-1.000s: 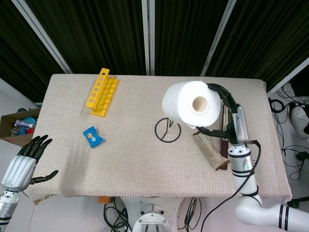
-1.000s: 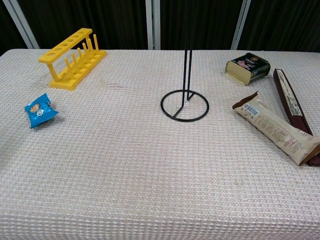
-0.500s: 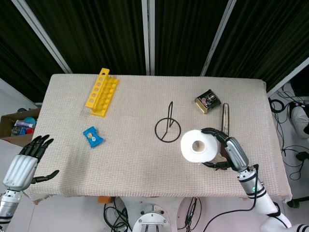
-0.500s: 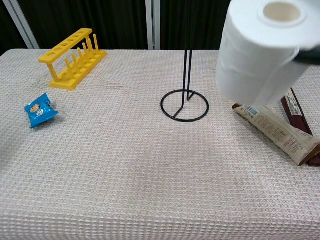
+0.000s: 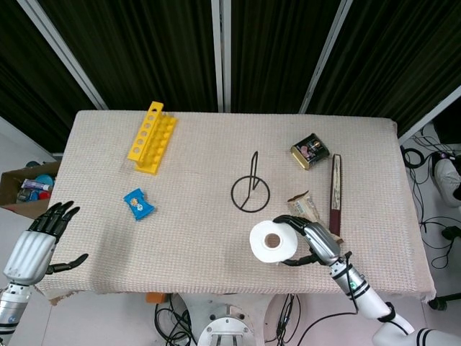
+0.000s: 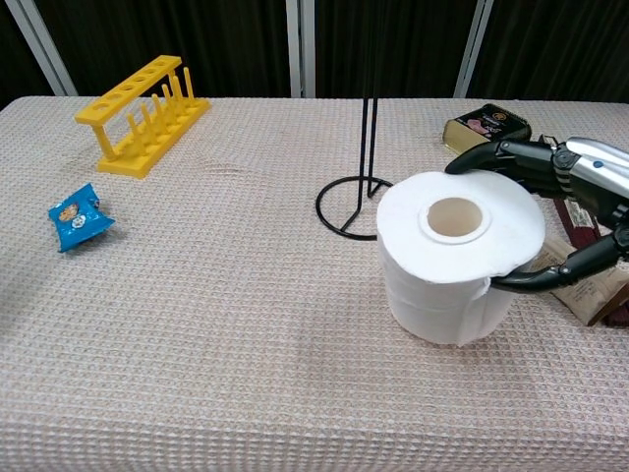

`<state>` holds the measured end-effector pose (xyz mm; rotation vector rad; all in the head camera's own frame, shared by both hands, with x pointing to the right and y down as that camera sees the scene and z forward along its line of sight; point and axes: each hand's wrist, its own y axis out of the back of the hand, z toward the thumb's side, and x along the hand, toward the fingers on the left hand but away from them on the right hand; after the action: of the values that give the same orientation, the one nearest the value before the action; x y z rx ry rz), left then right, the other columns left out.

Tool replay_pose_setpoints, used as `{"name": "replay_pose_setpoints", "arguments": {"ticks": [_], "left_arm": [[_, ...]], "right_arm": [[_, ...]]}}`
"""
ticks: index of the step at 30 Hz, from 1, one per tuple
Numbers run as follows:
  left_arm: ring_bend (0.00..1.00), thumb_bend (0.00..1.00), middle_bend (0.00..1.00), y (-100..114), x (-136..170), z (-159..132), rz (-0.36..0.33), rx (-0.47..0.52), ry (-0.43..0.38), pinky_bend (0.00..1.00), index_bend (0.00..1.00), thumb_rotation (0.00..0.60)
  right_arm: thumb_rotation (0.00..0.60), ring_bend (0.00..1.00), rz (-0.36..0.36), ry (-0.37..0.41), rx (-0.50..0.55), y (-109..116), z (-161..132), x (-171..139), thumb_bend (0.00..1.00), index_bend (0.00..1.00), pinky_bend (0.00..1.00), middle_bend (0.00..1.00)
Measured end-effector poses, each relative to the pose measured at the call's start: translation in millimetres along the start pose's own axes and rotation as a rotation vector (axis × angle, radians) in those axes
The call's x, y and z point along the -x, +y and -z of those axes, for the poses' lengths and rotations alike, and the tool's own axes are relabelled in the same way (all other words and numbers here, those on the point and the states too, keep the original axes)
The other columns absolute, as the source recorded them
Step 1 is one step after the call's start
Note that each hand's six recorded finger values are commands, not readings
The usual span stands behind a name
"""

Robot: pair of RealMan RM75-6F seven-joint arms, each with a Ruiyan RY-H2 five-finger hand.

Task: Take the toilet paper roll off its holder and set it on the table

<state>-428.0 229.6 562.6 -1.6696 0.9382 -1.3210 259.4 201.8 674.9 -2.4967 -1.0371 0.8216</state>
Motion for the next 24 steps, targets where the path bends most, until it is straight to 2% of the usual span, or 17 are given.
{"name": "replay_pose_setpoints", "arguments": {"ticks": [2, 6, 11, 15, 18, 20, 24], "left_arm": [[0.06, 0.16, 0.06, 0, 0, 0, -0.001, 0.000, 0.001, 0.22, 0.10, 0.439], [0.06, 0.16, 0.06, 1, 0, 1, -0.001, 0.000, 0.003, 0.22, 0.10, 0.443], [0.06, 0.16, 0.06, 1, 1, 1, -0.003, 0.001, 0.001, 0.22, 0.10, 0.441], [0.06, 0.15, 0.06, 1, 0, 1, -0.002, 0.002, 0.003, 0.22, 0.10, 0.438], [0.06, 0.15, 0.06, 1, 0, 0, -0.002, 0.001, 0.002, 0.22, 0.10, 0.442], [0.06, 0.16, 0.06, 1, 0, 0, -0.004, 0.001, 0.002, 0.22, 0.10, 0.441], [0.06, 0.15, 0.06, 2, 2, -1, -0.009, 0.000, 0.000, 0.22, 0.10, 0.438]], "right_arm": [[0.600, 0.00, -0.029, -0.019, -0.008, -5, 4, 4, 0.00, 0.00, 0.00, 0.00], [0.600, 0.00, -0.025, -0.029, -0.019, -4, 7, 4, 0.00, 0.00, 0.00, 0.00], [0.600, 0.00, 0.041, -0.009, -0.057, 20, 3, -14, 0.00, 0.00, 0.00, 0.00], [0.600, 0.00, 0.129, -0.021, -0.167, 51, 5, -44, 0.00, 0.00, 0.00, 0.00], [0.600, 0.00, 0.180, -0.085, -0.308, 69, 14, -70, 0.00, 0.00, 0.00, 0.00], [0.600, 0.00, 0.211, -0.162, -0.426, 79, 22, -91, 0.00, 0.00, 0.00, 0.00], [0.600, 0.00, 0.295, -0.376, -0.634, 101, 41, -144, 0.00, 0.00, 0.00, 0.00]]}}
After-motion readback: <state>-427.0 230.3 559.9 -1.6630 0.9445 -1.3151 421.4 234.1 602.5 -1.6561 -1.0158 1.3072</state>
